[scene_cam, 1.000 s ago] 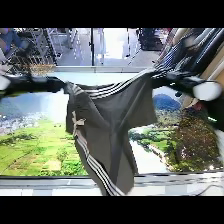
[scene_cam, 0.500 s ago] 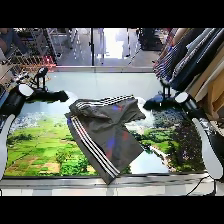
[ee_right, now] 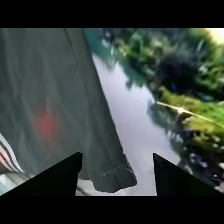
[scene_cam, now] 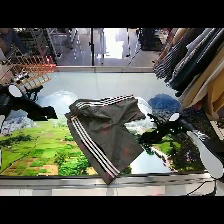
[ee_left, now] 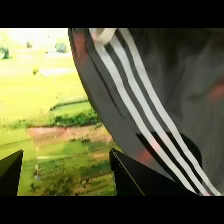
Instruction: Fold the clothes and pants, and hang the long-sleeved shirts on hangers.
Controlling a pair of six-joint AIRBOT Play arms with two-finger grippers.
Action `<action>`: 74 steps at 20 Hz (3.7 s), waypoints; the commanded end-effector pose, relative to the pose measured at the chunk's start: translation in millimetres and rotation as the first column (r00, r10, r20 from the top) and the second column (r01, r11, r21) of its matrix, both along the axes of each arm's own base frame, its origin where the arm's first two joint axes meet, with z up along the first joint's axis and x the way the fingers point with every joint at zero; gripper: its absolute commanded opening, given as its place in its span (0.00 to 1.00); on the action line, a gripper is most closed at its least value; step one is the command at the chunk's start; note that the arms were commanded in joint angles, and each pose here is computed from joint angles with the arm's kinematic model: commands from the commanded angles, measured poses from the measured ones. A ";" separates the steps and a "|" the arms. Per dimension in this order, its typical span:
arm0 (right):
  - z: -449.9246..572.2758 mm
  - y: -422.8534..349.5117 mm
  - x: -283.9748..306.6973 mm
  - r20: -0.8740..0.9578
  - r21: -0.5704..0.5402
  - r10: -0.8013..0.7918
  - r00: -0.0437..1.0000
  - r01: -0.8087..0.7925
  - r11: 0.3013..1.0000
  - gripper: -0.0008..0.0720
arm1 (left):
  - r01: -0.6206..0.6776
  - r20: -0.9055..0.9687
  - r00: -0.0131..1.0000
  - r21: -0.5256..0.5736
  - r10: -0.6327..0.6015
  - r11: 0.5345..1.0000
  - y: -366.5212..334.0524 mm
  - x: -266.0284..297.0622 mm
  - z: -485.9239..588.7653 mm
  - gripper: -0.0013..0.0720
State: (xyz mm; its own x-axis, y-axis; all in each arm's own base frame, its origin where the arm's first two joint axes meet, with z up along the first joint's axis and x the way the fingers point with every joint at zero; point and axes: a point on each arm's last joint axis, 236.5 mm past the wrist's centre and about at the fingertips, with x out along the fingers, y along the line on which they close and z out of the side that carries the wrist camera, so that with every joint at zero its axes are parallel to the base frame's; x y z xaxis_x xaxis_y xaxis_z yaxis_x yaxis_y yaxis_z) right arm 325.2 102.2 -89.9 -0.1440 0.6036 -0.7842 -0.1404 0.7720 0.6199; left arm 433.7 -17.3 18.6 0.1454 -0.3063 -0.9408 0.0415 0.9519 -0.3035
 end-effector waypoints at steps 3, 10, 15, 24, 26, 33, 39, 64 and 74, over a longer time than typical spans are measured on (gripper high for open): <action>-8.6 18.5 -19.6 0.001 0.023 0.100 0.995 -0.100 0.995 0.55 | 0.013 -0.050 0.999 -0.050 -0.015 0.999 -11.5 -12.3 2.2 0.81; -2.9 -54.1 99.0 0.330 -0.353 -0.047 0.943 0.170 0.920 0.02 | -0.035 -0.095 0.995 -0.101 0.025 0.994 -22.0 -18.5 -6.6 0.81; 97.8 -120.4 232.7 0.689 -0.139 -0.361 0.628 0.604 0.785 0.51 | -0.134 -0.076 0.990 -0.254 0.118 0.958 -62.0 3.6 -33.1 0.81; 32.3 -98.4 19.0 0.063 -0.084 -0.433 0.899 0.437 0.895 0.68 | -0.274 -0.147 0.959 -0.241 0.244 0.931 -101.8 28.8 -94.1 0.81; 19.9 -83.6 -25.6 -0.008 -0.052 -0.420 0.907 0.419 0.906 0.68 | -0.305 -0.148 0.950 -0.238 0.276 0.922 -98.4 34.7 -102.1 0.64; 13.5 -40.3 -53.4 -0.101 0.125 -0.432 0.896 0.442 0.888 0.70 | -0.339 -0.152 0.939 -0.248 0.309 0.907 -101.2 43.4 -118.4 0.64; 2.8 -42.7 -45.1 -0.083 0.106 -0.460 0.884 0.467 0.878 0.69 | -0.413 -0.158 0.911 -0.337 0.382 0.846 -114.1 63.7 -121.3 0.55; 489.2 -17.0 -148.5 0.985 0.086 -0.133 0.113 0.345 0.935 0.02 | 0.267 0.522 0.853 -0.432 -0.003 0.862 -74.1 -100.8 304.5 0.04; 568.6 -49.3 -81.5 0.999 0.055 -0.050 -0.022 0.408 0.911 0.02 | 0.428 0.939 0.332 -0.238 0.094 0.872 -85.3 -127.6 459.8 0.04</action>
State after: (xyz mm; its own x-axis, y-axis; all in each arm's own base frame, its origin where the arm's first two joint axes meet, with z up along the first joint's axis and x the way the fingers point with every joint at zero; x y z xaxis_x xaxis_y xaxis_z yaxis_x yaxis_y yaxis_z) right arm 182.6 76.0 491.1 0.9585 0.2837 -0.0282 -0.2851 0.9541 -0.0912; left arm 282.3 -112.4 475.5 0.6562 -0.7532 -0.0460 0.7110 0.6376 -0.2966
